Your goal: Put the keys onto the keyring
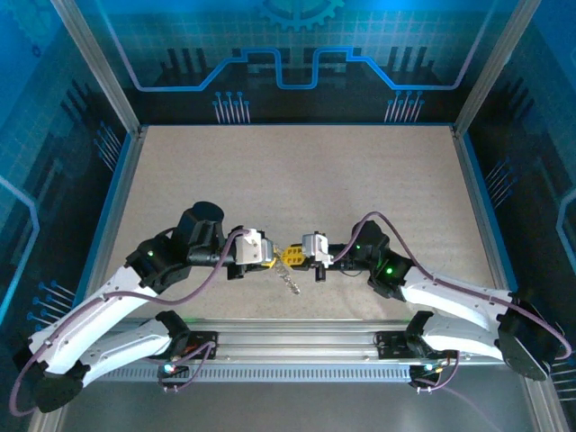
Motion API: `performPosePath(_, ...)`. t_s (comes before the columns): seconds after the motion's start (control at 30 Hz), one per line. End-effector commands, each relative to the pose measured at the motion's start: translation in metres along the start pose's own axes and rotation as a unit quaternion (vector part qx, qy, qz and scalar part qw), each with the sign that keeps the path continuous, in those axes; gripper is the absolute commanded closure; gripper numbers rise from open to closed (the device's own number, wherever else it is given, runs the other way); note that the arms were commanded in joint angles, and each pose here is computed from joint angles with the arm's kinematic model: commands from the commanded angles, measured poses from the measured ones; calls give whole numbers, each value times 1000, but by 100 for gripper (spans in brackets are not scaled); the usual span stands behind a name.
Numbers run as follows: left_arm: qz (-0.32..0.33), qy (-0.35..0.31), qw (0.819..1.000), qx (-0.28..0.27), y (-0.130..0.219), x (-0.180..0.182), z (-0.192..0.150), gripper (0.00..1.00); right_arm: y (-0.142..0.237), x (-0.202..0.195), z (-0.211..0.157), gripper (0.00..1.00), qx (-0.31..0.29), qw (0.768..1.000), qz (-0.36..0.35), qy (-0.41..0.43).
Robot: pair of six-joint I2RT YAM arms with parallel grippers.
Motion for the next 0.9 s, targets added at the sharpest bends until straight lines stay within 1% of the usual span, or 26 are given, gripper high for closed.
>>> performPosePath(0.0,-23,21,999,-12,-3,-6,-1,81,3,7,18,100,-31,999,11,36)
performPosePath(0.1,-26,20,999,-22,-3,-5,3,86,1,10,16,100,-24,999,15,40)
performPosePath(0.23,-31,18,999,-29,-7,-4,4,87,-1,11,15,100,-20,999,14,43)
performPosePath(0.37,-43,14,999,-15,-7,-5,2,99,-2,9,14,100,-14,999,5,42)
performPosePath(0.4,-45,12,999,-11,-7,-5,1,100,-2,8,13,100,-9,999,3,42)
performPosePath(0.5,-44,1,999,3,-4,-4,0,100,-2,4,10,91,13,999,-10,38)
performPosePath(0.6,-47,-9,999,24,1,-2,-1,100,-2,1,6,84,35,999,-20,35)
performPosePath(0.73,-63,-13,997,52,4,0,-2,100,-4,-4,3,83,52,998,-28,21)
performPosePath(0.87,-84,-13,994,67,2,0,-3,100,-8,-8,0,83,58,998,-34,6)
Point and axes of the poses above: each hand's point on the last joint's axis, 136 mm out from that joint toward the fingers, its own y axis back along the fingers, its own x axis along the line the jaws close on, z = x × y, the point moved 3 cm from there along y, back along the fingers, and after that the axes turned 15 degrees about -y, right-handed, at the moved point
